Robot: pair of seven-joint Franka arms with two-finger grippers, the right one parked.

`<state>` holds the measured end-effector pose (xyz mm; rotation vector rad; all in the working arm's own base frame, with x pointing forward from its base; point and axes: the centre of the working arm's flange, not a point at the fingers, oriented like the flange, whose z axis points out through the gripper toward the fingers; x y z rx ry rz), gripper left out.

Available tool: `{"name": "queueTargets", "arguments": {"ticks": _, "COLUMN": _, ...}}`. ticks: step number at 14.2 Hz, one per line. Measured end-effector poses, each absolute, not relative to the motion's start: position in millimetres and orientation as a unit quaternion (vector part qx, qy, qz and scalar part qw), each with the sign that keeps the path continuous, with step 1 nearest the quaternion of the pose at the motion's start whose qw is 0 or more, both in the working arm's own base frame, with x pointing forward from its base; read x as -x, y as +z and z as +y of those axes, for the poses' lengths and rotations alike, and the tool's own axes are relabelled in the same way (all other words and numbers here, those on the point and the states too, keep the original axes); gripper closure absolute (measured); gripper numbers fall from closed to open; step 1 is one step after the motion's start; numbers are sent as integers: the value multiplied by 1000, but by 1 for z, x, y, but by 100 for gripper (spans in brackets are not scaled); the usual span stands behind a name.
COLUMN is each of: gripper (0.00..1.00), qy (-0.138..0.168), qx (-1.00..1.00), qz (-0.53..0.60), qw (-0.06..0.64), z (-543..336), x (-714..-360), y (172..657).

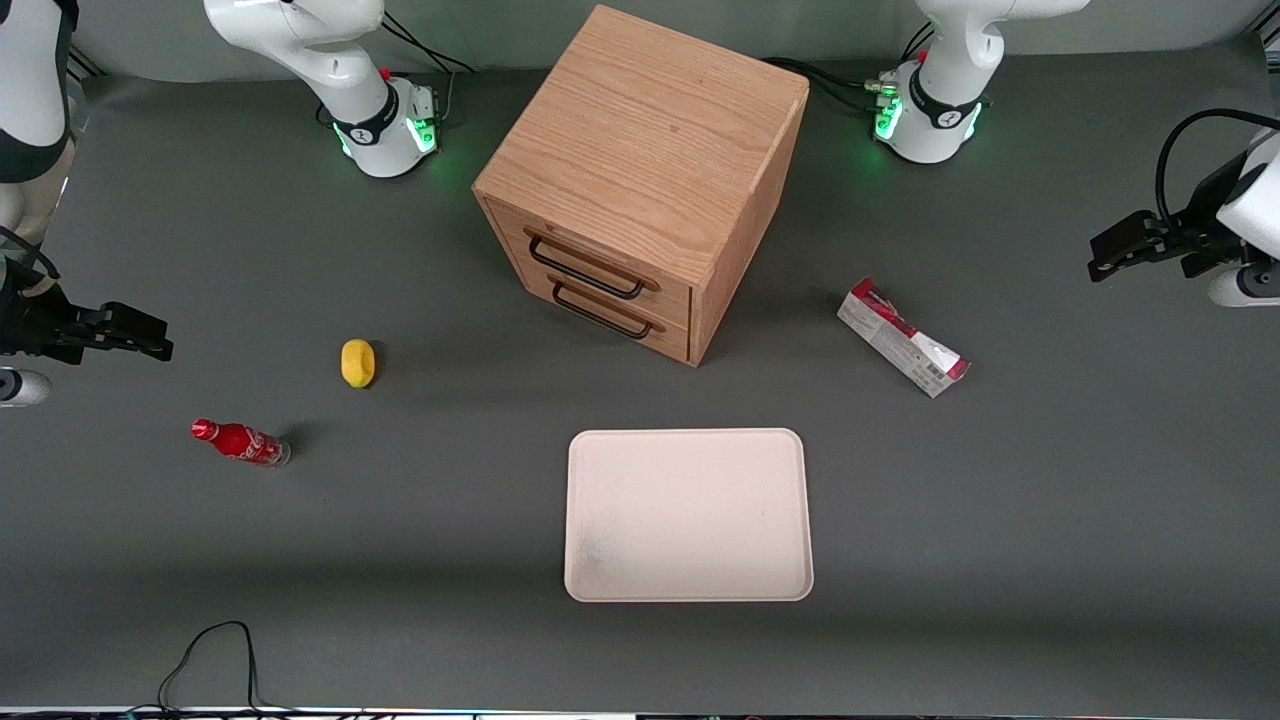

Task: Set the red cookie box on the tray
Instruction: 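Move the left gripper over the red-and-white cookie box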

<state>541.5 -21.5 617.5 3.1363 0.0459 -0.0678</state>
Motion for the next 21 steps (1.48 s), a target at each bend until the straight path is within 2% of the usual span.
{"name": "queueTargets", "arguments": {"ticks": 6, "gripper": 0, "qy": -23, "qx": -1000, "qz": 15, "qw": 2, "z": -21, "x": -541, "y": 617}}
{"name": "queueTargets", "arguments": {"ticks": 12, "gripper": 0, "qy": -45, "qx": -999, "qz": 13, "qw": 2, "z": -24, "x": -532, "y": 604}}
{"name": "queueTargets", "arguments": {"ticks": 21, "gripper": 0, "qy": -24, "qx": -997, "qz": 69, "qw": 14, "z": -116, "x": -439, "y": 564}}
